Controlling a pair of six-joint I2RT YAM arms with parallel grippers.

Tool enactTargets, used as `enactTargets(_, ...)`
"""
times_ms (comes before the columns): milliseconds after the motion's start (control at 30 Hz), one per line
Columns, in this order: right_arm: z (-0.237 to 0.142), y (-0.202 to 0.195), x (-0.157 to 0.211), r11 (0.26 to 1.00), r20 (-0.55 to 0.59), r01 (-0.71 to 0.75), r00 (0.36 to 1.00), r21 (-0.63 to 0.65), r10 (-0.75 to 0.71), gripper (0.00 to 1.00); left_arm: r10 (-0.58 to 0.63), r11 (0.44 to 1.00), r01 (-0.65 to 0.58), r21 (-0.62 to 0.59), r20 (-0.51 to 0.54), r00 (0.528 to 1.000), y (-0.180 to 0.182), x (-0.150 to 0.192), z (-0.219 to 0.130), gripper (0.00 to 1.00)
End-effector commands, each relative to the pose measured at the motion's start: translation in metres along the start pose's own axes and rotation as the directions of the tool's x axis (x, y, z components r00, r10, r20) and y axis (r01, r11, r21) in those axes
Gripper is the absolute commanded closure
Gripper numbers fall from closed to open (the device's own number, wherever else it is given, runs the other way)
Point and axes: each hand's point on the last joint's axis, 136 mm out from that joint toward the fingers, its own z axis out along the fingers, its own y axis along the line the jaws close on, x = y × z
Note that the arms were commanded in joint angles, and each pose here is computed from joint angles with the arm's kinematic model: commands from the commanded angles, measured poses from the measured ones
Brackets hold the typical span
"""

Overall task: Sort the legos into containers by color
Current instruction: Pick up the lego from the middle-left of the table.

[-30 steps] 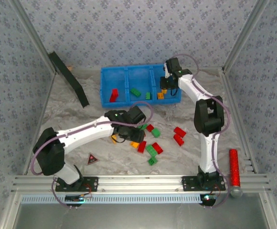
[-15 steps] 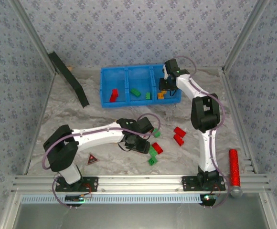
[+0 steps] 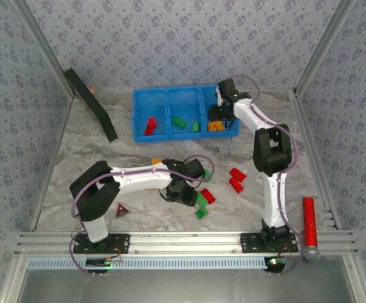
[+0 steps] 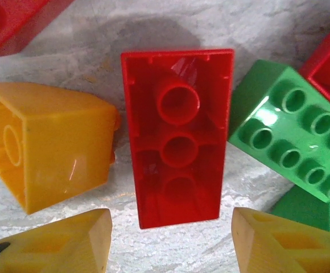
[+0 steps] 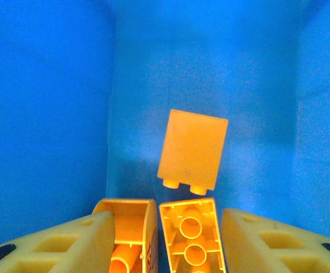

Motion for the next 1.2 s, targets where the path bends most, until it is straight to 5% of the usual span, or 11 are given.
enactTargets(0,-0.038,0.006,-0.013,1.000,0.059,0.028,0.998,-0.013,-0.027,0.46,-0.007,1.000,0.007,-0.015,-0.015,1.000,-0.002,0.000,0.006,0.43)
enactTargets(333,-0.083,0.012,-0.004,0.999,0.101,0.043,0.994,-0.027,-0.040,0.43,-0.003,0.997,0.003,-0.071,-0.013,1.000,0.001,-0.015,0.012,0.44)
enactTargets(633,-0.127,0.007,0.042,1.000,0.105,0.022,0.994,0.004,-0.022,0.41,-0.010,0.996,0.010,-0.092,0.003,1.000,0.005,-0.030,0.013,0.47)
enactTargets(1167,-0.169,-0.010,0.173,0.998,-0.022,-0.053,0.998,0.031,0.054,0.36,0.003,0.998,-0.003,-0.066,0.002,1.000,0.008,-0.034,-0.013,0.79)
